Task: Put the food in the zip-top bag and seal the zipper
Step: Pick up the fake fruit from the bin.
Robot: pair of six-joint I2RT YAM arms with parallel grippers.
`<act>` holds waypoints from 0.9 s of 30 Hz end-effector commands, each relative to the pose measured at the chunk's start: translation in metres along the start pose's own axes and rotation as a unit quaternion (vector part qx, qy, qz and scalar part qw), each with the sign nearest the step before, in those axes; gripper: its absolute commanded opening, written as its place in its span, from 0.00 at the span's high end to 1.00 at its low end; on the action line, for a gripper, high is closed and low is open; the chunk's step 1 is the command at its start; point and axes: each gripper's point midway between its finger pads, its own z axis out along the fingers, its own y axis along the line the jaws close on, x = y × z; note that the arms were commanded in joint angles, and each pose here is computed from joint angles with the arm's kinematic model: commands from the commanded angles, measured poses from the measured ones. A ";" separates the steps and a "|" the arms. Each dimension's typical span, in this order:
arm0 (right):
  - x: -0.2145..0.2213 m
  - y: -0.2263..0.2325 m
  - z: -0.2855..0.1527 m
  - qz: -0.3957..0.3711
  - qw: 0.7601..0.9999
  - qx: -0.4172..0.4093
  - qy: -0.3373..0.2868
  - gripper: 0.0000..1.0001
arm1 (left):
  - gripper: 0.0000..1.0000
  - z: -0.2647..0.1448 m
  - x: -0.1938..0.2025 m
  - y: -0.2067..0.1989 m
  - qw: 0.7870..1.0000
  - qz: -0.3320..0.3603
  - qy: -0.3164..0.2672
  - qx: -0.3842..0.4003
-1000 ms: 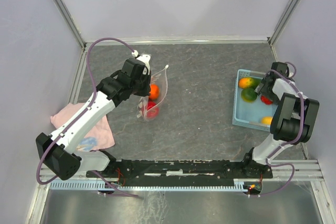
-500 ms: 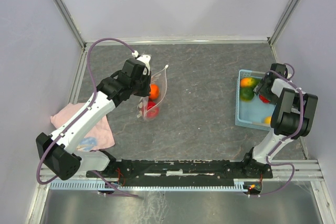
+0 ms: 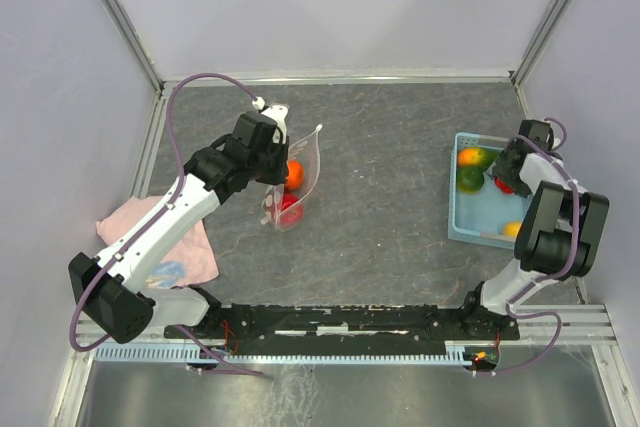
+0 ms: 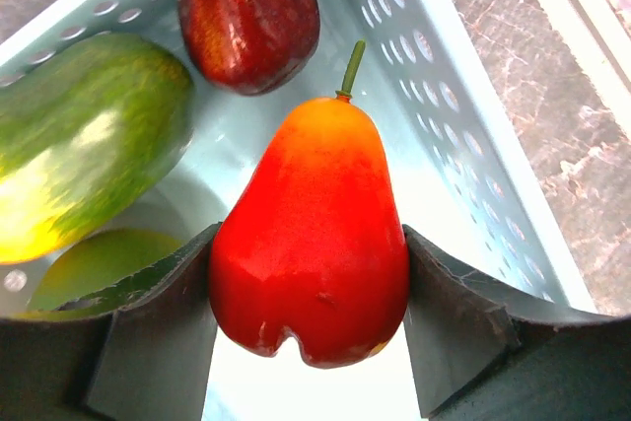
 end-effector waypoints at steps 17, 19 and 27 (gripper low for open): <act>0.035 0.108 -0.192 -0.131 0.953 -0.271 -0.039 0.56 | 0.97 -0.007 -0.009 -0.026 0.996 0.028 -0.028 0.082; 0.039 0.122 -0.217 -0.141 0.938 -0.314 -0.038 0.56 | 0.97 -0.007 -0.008 -0.027 0.996 0.032 -0.028 0.084; 0.064 0.169 -0.307 -0.186 0.874 -0.449 -0.010 0.56 | 0.97 -0.010 -0.009 -0.028 0.995 0.038 -0.033 0.083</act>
